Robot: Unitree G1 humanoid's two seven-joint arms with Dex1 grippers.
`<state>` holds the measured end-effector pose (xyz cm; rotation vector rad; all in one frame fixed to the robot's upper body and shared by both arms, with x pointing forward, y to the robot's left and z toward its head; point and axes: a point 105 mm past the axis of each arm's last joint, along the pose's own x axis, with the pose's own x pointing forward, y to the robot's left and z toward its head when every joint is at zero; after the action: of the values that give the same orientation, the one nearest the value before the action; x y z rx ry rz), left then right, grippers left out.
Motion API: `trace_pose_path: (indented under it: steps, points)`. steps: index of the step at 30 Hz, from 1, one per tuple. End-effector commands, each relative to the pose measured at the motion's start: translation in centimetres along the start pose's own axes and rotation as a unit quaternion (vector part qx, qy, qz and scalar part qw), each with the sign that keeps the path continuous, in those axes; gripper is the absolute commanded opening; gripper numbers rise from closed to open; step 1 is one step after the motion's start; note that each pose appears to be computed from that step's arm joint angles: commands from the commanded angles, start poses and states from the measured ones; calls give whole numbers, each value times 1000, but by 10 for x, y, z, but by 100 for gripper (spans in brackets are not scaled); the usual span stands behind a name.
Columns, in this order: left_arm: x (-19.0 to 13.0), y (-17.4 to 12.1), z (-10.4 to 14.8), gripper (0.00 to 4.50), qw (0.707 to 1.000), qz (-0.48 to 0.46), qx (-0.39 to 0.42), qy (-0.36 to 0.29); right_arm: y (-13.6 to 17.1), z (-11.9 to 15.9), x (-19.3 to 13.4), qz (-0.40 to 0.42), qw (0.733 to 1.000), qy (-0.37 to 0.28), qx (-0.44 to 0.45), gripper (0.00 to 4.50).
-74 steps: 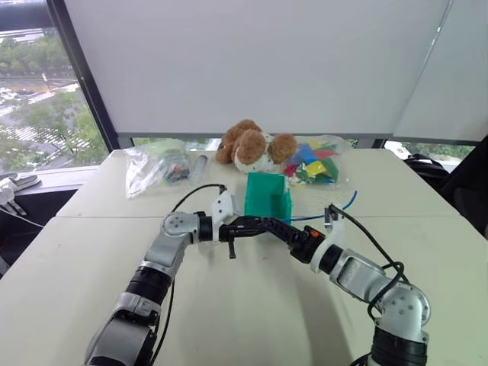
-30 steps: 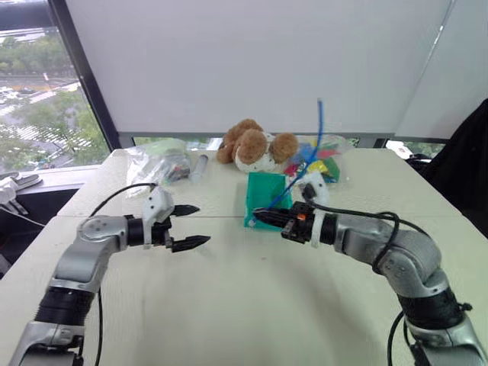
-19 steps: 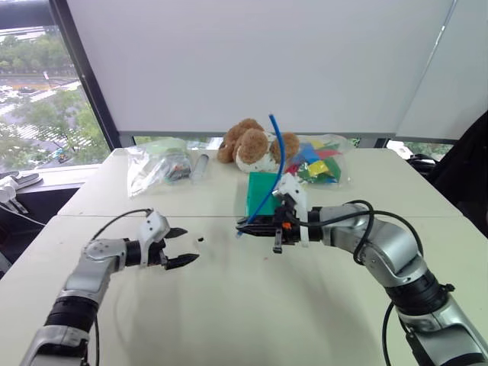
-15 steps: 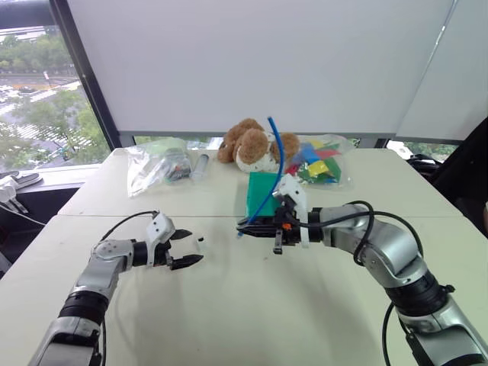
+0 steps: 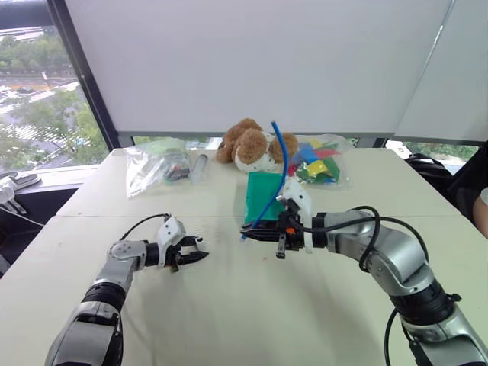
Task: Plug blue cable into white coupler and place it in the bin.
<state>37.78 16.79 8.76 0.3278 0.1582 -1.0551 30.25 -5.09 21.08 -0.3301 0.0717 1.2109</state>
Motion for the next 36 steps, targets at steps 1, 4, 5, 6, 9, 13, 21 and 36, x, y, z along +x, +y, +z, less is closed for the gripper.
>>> trace_pose_path:
  steps: [1,4,5,6,9,13,21,36]
  points:
    - [4,-1,5,66,1000,-12,14,-5,-2,15,-6,-13,999,-22,-25,0]
    - [14,-8,16,33,999,-38,22,-25,-4,16,-8,-13,999,-20,-31,0]
    - [21,-16,23,33,997,-62,28,-36,-5,17,-10,-11,999,-14,-40,0]
    - [27,-22,29,33,995,-82,33,-45,-6,17,-11,-9,999,-9,-49,0]
    - [46,-49,46,33,984,-155,53,-66,-8,14,-15,4,997,16,-80,0]
    - [65,-87,54,33,964,-244,79,-66,-8,10,-18,34,992,42,-114,0]
    - [82,-113,36,33,944,-307,118,-7,-4,-19,-22,81,980,105,-151,0]
    - [87,-111,24,33,944,-296,144,24,17,-45,-12,137,976,141,-93,0]
